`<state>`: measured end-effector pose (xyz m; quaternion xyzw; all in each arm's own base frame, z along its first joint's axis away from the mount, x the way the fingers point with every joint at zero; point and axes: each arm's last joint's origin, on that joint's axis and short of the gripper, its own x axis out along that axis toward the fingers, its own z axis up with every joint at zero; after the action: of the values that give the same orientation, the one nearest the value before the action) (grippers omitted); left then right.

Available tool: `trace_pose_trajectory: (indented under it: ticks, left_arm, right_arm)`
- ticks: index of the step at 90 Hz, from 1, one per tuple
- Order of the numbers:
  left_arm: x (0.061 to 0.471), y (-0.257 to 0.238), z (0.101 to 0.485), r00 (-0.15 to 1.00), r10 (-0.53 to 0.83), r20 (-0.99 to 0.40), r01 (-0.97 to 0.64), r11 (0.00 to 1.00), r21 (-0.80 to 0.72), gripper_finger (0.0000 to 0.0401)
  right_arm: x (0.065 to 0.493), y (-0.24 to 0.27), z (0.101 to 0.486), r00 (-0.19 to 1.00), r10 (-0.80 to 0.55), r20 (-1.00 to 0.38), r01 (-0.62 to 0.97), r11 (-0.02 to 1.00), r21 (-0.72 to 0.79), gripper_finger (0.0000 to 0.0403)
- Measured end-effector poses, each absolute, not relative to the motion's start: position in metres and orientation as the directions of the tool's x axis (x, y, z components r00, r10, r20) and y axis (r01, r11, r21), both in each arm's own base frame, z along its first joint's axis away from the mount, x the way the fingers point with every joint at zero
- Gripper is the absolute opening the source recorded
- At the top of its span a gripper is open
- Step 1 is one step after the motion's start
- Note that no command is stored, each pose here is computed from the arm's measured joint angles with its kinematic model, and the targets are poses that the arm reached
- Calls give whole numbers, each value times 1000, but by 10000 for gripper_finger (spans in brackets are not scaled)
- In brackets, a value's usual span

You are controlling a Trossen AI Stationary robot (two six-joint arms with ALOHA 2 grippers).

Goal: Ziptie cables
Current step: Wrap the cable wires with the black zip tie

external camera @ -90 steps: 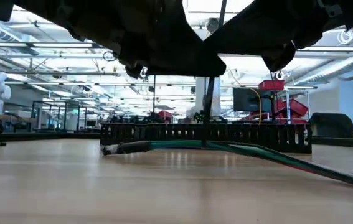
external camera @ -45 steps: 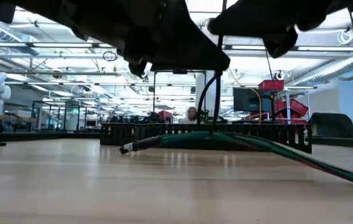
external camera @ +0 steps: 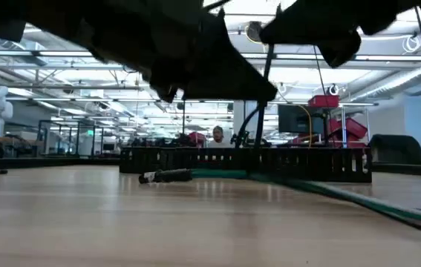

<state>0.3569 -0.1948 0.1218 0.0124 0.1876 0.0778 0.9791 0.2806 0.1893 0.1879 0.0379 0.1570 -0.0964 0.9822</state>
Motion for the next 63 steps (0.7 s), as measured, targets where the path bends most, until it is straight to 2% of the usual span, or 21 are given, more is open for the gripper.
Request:
trace_pose_trajectory:
  ticks: [9, 22, 36, 47, 63]
  left_arm:
    - [354, -194, 113, 900, 152, -409, -131, 988, 79, 1]
    - [356, -195, 121, 914, 153, -376, -143, 988, 54, 1]
    - [356, -195, 120, 914, 161, -373, -151, 987, 56, 1]
    - [357, -195, 121, 916, 160, -369, -152, 987, 52, 1]
    - [357, -195, 121, 916, 162, -366, -155, 987, 51, 1]
  right_arm:
    - [278, 193, 194, 935, -208, -287, 229, 972, 41, 46]
    - [276, 195, 189, 933, -185, -310, 210, 977, 48, 117]
    - [274, 195, 177, 909, -166, -384, 208, 975, 72, 175]
    - [278, 197, 165, 901, -125, -416, 185, 977, 108, 190]
    - [287, 196, 150, 900, -129, -416, 192, 975, 113, 182]
